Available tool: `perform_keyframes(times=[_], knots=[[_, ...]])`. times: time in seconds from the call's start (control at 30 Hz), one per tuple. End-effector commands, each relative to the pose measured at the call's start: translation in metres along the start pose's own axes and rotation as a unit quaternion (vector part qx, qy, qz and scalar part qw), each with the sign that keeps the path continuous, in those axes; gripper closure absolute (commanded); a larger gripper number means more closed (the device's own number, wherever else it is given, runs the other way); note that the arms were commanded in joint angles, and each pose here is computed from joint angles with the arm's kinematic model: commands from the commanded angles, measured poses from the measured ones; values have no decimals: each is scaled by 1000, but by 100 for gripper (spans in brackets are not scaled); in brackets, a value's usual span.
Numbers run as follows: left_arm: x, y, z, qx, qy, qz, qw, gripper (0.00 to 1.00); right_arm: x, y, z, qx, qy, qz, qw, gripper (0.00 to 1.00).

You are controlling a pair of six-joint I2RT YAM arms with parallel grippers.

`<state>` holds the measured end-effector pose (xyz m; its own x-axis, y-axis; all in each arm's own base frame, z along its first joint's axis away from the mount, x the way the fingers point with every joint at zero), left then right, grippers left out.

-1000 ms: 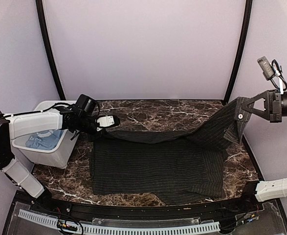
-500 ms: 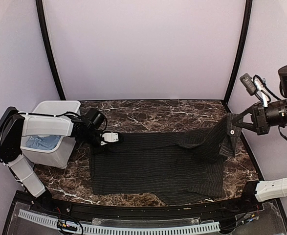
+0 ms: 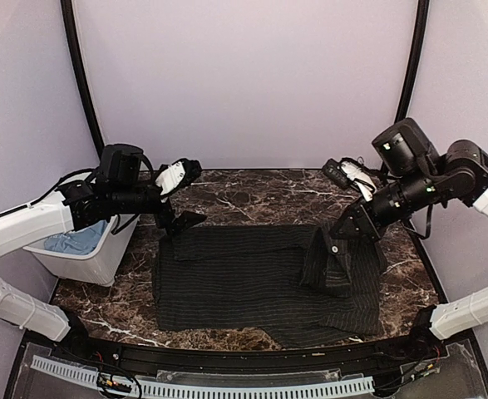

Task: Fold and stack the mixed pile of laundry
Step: Fold the flattened shirt at the center of the board, then adjust the 1/3-folded shirt at the center of the board.

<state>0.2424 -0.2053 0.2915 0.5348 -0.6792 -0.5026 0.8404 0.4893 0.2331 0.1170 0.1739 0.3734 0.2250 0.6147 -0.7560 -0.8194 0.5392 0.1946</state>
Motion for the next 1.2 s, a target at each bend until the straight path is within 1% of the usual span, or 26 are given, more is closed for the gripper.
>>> perform_keyframes(times=[0.0, 0.03, 0.07, 0.17, 0.23, 0.33, 0.4, 0.47, 0.5, 0.53, 0.57, 0.6, 0.63, 0.67, 0.73, 0.8, 0.83, 0.87, 0.9, 0.93, 1.0, 1.03, 1.07, 1.1, 1.17], knots=[[-12, -5, 29, -53, -99, -24, 993, 1, 37, 2, 29, -45, -36, 45, 997, 100], [-13, -4, 28, -64, -101, -13, 993, 1, 47, 1, 33, -48, -32, 52, 997, 100], [-17, -3, 32, -65, -120, -1, 991, 1, 55, 1, 37, -53, -29, 62, 996, 100], [-28, 1, 32, -102, -148, 40, 983, 1, 80, 0, 47, -58, -25, 83, 995, 100], [-34, -2, 32, -108, -169, 35, 979, 1, 92, -2, 52, -59, -25, 88, 994, 100], [-32, -11, 25, -100, -152, -9, 983, 1, 103, -10, 60, -56, -36, 93, 993, 100], [-25, -18, 16, -98, -126, -33, 987, 1, 117, -17, 68, -52, -35, 109, 992, 100], [-22, -23, 6, -98, -119, -23, 988, 1, 134, -21, 77, -54, -29, 122, 991, 100], [-27, -23, 9, -97, -139, -11, 985, 1, 145, -23, 81, -52, -21, 130, 990, 100], [-27, -24, 4, -110, -138, -1, 984, 1, 156, -24, 84, -51, -14, 136, 989, 100], [-32, -23, 6, -112, -153, 6, 982, 1, 168, -26, 88, -47, -5, 143, 989, 100], [-33, -23, 4, -119, -151, 13, 981, 1, 177, -28, 92, -43, 1, 148, 988, 97], [-35, -23, 3, -122, -148, 17, 981, 1, 188, -30, 95, -38, 9, 151, 988, 87], [-35, -22, 3, -128, -142, 23, 981, 1, 195, -31, 100, -39, 13, 155, 987, 78], [-32, -21, 0, -143, -114, 23, 983, 1, 197, -34, 107, -40, 18, 140, 989, 55], [-24, -25, -7, -162, -73, -1, 984, 1, 185, -45, 113, -33, 0, 129, 991, 39], [-23, -25, -4, -165, -67, -9, 984, 1, 176, -52, 114, -23, -14, 127, 992, 30], [-13, -27, -11, -177, -38, -25, 983, 1, 161, -61, 113, -13, -35, 123, 992, 21], [-10, -27, -7, -181, -33, -30, 982, 1, 150, -71, 111, -1, -49, 120, 992, 14], [0, -29, -12, -194, -12, -46, 980, 1, 142, -83, 104, 15, -58, 111, 992, 13], [13, -35, -11, -199, 0, -65, 978, 2, 131, -106, 88, 48, -65, 90, 993, 12], [18, -41, -6, -194, 2, -73, 978, 3, 130, -117, 78, 66, -63, 80, 993, 13], [30, -45, -10, -192, 20, -78, 978, 5, 129, -126, 67, 84, -60, 71, 992, 14], [34, -52, -4, -181, 21, -87, 979, 6, 131, -134, 54, 104, -51, 61, 991, 15], [60, -67, -8, -172, 61, -104, 978, 7, 134, -144, 35, 132, -38, 40, 990, 16]])
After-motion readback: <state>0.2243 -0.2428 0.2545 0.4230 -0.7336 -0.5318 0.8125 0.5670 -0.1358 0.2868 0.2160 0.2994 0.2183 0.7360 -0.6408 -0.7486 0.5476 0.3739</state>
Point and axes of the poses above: each gripper's point midway between its finger pads, its own x axis out along the fingers, its own y axis along the line the jaws close on, z = x × y, the point moved 10 cm from there along -x, back along the fingers, and after that the axes turned 7 degrees about -x, right-handed, at the moved point
